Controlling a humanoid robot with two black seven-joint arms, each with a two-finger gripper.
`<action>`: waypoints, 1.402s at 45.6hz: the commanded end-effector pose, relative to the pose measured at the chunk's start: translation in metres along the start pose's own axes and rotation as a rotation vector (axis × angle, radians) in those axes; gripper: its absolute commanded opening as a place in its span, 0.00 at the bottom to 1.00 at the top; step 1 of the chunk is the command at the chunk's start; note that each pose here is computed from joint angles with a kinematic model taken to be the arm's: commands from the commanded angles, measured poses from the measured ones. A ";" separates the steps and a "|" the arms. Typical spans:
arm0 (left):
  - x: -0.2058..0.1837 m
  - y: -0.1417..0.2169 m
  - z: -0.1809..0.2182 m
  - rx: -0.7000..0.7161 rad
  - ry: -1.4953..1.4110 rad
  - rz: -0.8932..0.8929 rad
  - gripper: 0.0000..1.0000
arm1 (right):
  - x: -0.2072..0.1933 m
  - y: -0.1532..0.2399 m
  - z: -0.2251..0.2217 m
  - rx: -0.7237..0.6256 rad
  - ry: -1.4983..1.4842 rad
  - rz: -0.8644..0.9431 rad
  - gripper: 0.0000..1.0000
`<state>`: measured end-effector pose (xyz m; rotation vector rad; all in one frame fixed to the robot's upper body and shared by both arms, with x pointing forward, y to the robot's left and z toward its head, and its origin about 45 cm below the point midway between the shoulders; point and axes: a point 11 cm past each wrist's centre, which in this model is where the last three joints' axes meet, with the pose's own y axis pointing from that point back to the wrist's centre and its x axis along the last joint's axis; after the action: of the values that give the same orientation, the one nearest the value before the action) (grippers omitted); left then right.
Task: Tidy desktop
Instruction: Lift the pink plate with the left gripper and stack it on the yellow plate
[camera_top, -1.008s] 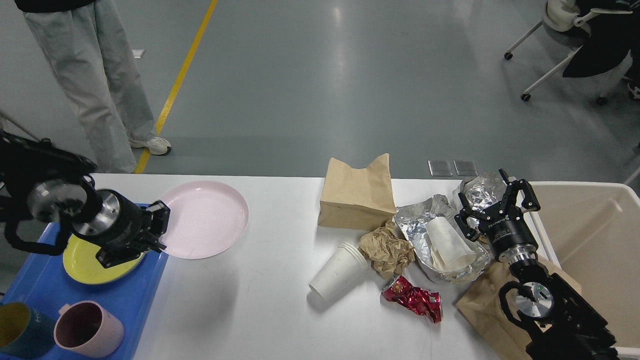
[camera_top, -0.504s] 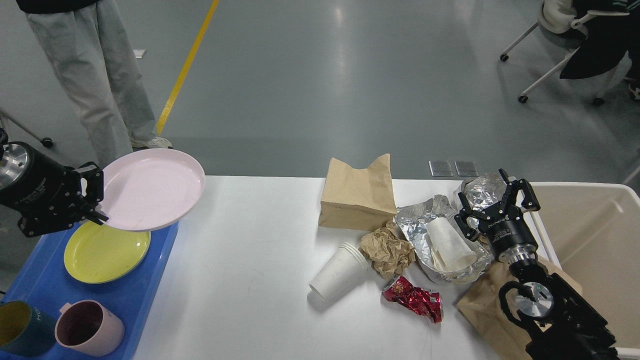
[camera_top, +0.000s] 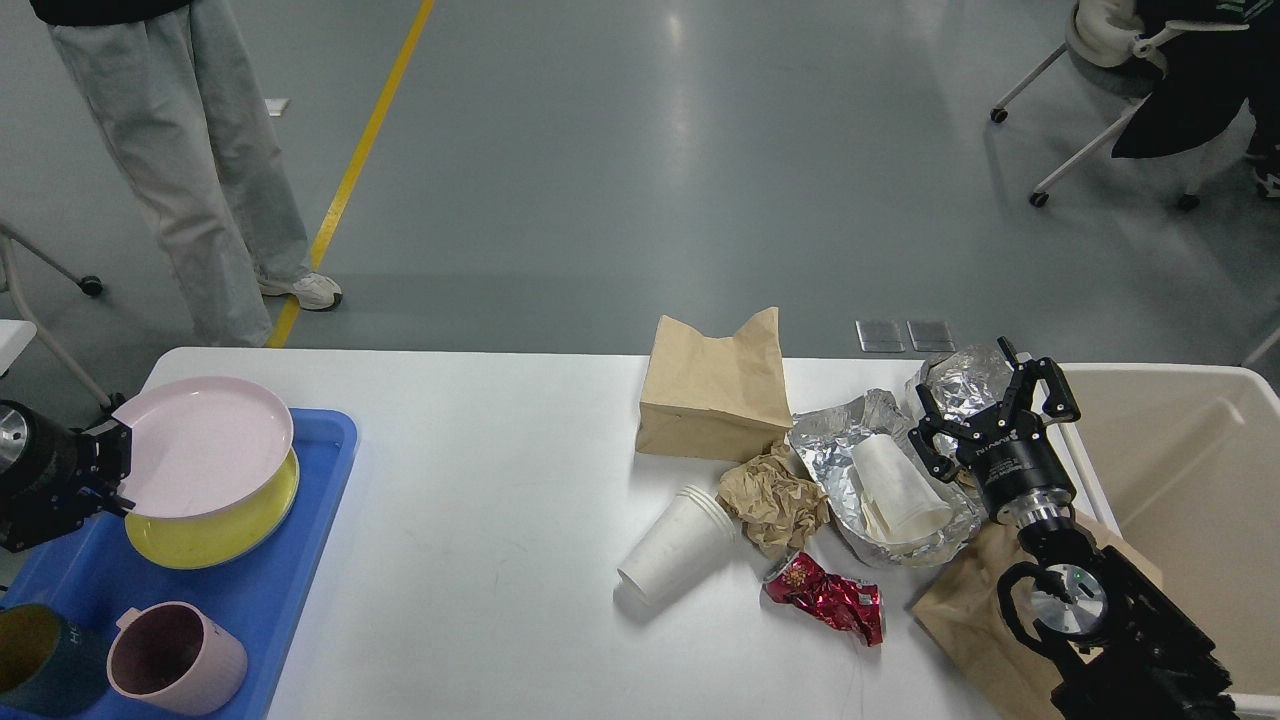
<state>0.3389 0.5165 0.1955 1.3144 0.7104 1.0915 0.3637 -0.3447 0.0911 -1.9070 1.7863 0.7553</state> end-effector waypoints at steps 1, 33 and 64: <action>-0.001 -0.022 -0.011 0.015 0.011 0.019 0.00 | 0.001 0.000 0.000 0.000 -0.001 0.002 1.00; -0.007 -0.051 -0.014 0.018 0.031 0.089 0.00 | 0.001 0.000 0.000 -0.001 0.001 0.002 1.00; -0.002 -0.048 0.000 -0.020 0.045 0.170 0.92 | 0.001 0.000 0.000 -0.001 0.001 0.002 1.00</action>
<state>0.3425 0.5249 0.1459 1.3975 0.6255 1.2578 0.3635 -0.3447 0.0905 -1.9065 1.7877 0.7570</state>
